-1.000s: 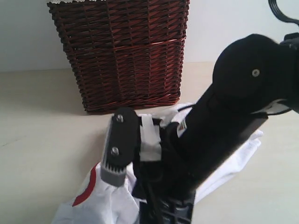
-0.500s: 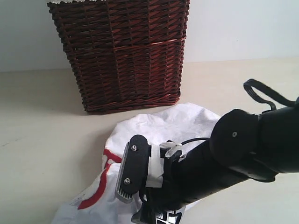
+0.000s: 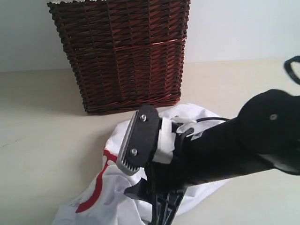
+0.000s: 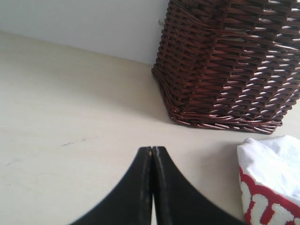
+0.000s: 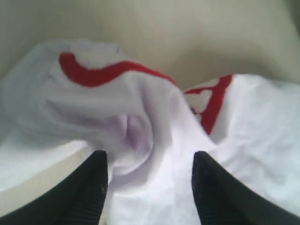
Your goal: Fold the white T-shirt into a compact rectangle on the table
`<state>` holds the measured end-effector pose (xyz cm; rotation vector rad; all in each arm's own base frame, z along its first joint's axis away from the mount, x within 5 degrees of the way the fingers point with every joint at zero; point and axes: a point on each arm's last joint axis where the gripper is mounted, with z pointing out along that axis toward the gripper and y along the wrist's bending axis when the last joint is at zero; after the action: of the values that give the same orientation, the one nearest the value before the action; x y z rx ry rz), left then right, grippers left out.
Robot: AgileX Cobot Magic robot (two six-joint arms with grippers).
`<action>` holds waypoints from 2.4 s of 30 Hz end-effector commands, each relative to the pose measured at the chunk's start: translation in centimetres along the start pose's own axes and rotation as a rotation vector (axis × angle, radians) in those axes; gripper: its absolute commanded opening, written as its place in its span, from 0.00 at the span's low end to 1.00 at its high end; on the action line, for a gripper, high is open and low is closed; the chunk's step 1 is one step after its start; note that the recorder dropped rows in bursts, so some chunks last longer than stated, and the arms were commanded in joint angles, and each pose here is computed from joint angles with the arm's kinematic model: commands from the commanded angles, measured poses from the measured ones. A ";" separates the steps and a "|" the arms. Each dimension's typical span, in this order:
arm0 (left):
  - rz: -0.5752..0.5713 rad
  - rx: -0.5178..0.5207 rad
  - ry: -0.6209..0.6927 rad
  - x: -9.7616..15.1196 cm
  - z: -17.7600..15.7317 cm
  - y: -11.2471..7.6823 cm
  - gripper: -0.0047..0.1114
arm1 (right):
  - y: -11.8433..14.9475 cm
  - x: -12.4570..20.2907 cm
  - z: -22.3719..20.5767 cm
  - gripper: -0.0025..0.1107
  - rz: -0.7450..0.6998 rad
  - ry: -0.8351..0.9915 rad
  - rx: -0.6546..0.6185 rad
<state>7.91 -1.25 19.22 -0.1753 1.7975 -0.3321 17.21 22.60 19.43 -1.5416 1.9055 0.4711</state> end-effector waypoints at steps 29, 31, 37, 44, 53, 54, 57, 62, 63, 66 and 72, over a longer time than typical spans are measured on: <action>-0.004 0.008 -0.003 0.0 -0.1 -0.1 0.04 | 3.2 4.8 2.8 0.50 -0.047 0.026 -0.239; -0.004 0.008 -0.003 0.0 -0.1 -0.1 0.04 | 3.2 5.1 3.1 0.50 -0.047 0.042 -0.241; -0.004 0.008 -0.003 0.0 -0.1 -0.1 0.04 | 2.2 5.7 3.6 0.50 -0.002 0.094 -0.131; -0.004 0.008 -0.003 0.0 -0.1 -0.1 0.04 | 2.1 4.8 3.9 0.50 -0.033 0.058 -0.149; -0.004 0.008 -0.003 0.0 -0.1 -0.1 0.04 | 0.4 2.2 5.7 0.22 0.032 -0.001 -0.118; -0.004 0.008 -0.003 0.0 -0.1 -0.1 0.04 | 0.4 2.2 5.7 0.17 0.036 -0.001 -0.118; -0.004 0.008 -0.003 0.0 -0.1 -0.1 0.04 | 0.3 2.2 5.7 0.04 0.054 0.004 -0.115; -0.004 0.008 -0.003 0.0 -0.1 -0.1 0.04 | 0.3 1.8 5.1 0.02 0.062 -0.015 -0.107; -0.004 0.008 -0.003 0.0 -0.1 -0.1 0.04 | 0.3 1.6 4.9 0.02 0.076 -0.024 -0.103; -0.004 0.008 -0.003 0.0 -0.1 -0.1 0.04 | 0.3 0.4 3.2 0.02 0.114 -0.071 -0.101; -0.004 0.008 -0.003 0.0 -0.1 -0.1 0.04 | 2.3 -0.3 -0.4 0.02 0.137 -0.012 -0.272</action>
<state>7.91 -1.25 19.22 -0.1753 1.7975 -0.3321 16.37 23.79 18.65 -1.4795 1.9640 0.7457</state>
